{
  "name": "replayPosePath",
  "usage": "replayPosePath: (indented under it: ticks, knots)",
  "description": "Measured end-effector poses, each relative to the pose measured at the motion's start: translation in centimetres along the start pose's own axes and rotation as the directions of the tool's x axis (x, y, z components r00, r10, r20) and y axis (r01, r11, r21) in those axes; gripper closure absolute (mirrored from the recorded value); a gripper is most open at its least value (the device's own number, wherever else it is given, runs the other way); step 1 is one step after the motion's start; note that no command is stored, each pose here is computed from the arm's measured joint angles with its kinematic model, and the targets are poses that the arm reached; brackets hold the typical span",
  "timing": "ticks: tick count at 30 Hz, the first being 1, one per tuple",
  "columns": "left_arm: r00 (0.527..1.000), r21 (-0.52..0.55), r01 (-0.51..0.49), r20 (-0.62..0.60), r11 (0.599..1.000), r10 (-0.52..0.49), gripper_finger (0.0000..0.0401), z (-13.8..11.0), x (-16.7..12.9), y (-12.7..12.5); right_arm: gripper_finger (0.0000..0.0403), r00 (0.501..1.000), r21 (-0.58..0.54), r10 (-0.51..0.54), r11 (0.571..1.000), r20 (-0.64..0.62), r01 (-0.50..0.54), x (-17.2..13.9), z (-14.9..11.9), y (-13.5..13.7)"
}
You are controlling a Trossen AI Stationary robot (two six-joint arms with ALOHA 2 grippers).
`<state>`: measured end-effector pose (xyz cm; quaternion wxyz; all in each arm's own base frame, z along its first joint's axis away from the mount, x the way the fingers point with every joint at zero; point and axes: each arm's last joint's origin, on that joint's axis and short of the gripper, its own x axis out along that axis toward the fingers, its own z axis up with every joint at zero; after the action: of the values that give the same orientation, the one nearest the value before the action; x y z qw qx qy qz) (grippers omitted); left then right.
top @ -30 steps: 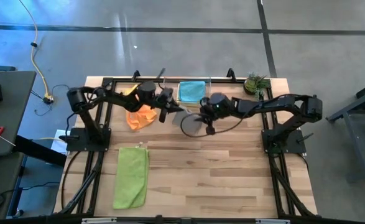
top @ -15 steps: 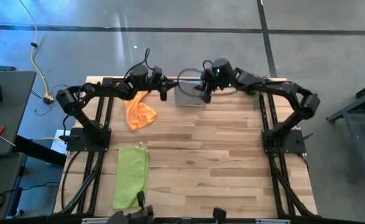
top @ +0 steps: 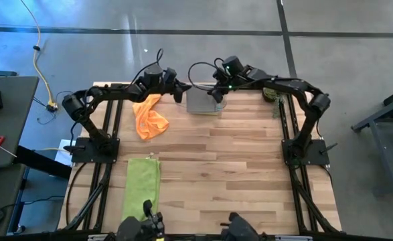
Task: Fold microfiber towels
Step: Stack the gray towel on top of the blue towel in the transparent bin
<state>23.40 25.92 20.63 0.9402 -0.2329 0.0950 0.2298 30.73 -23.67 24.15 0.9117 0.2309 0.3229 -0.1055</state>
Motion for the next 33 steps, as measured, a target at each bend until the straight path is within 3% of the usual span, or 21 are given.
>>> replayPosePath:
  ticks: [5, 13, 22, 33]
  knots:
    - [0.999, -0.064, -0.028, -0.020, 0.998, 0.026, 0.0401, -0.8, 0.6, 1.4, 0.0403, 1.000, 0.108, -0.023, 0.994, 0.008, 0.022, -0.6, 0.0, -1.6]
    - [0.997, -0.062, -0.067, -0.043, 0.996, 0.065, 0.0401, -1.3, 2.4, 2.7, 0.0403, 0.999, 0.141, -0.054, 0.989, -0.002, 0.054, -0.7, -0.2, -2.6]
    - [0.989, -0.018, -0.135, -0.057, 0.991, 0.133, 0.0401, -1.9, 3.7, 3.7, 0.0403, 0.993, 0.167, -0.117, 0.979, -0.017, 0.118, 1.1, -0.9, -4.4]
    - [0.978, 0.069, -0.193, -0.064, 0.979, 0.198, 0.0400, -2.3, 3.8, 3.9, 0.0403, 0.990, 0.170, -0.136, 0.976, -0.025, 0.139, 1.3, -1.1, -4.5]
